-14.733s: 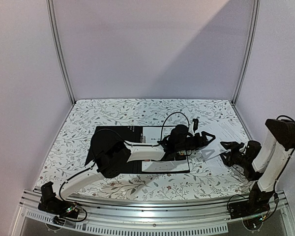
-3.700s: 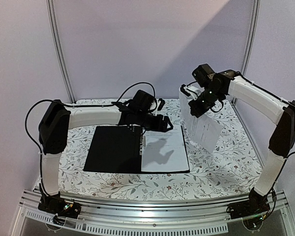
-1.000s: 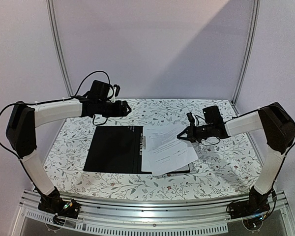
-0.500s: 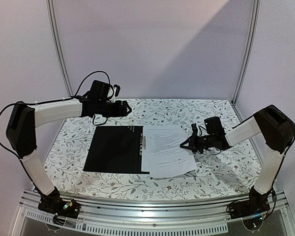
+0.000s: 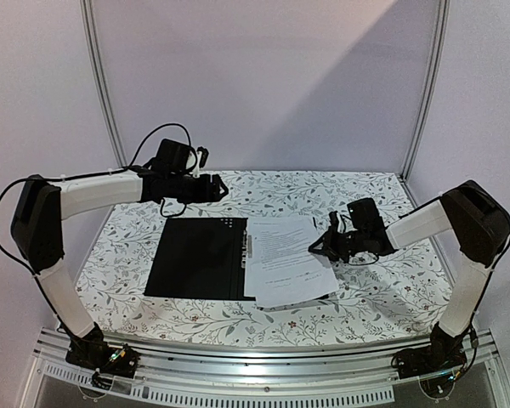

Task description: Put the files into the folder

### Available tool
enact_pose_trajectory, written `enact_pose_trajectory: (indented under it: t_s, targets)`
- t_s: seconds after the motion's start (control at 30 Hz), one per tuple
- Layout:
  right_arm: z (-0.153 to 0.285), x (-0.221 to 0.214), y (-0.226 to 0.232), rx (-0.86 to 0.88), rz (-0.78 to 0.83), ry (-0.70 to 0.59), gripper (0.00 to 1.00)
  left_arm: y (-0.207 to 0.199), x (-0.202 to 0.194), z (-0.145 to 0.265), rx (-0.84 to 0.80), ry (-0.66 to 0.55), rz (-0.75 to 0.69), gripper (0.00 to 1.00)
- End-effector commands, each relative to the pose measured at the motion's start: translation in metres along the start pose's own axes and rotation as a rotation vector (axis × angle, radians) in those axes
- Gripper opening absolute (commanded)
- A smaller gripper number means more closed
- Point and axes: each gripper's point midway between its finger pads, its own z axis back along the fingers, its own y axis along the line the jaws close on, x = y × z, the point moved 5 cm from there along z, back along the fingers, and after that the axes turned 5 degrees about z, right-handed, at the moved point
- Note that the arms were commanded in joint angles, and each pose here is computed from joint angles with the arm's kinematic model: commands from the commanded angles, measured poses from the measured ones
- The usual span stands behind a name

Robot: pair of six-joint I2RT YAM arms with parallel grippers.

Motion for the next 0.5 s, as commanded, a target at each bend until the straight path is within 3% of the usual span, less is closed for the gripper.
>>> enact_pose_trajectory:
  t_s: [0.0, 0.17, 0.47]
  targets:
    - [0.0044, -0.0015, -0.0018, -0.066, 0.016, 0.01, 0.03, 0.0072, 0.0003, -0.0047, 0.007, 0.001, 0.012, 0.78]
    - [0.0039, -0.0069, -0.0069, -0.064, 0.002, 0.013, 0.0, 0.0072, 0.0, -0.005, 0.006, 0.002, 0.011, 0.78]
    - [0.0074, -0.001, 0.002, 0.053, -0.06, -0.092, 0.0, 0.0073, -0.0006, -0.0053, 0.005, 0.004, 0.014, 0.78]
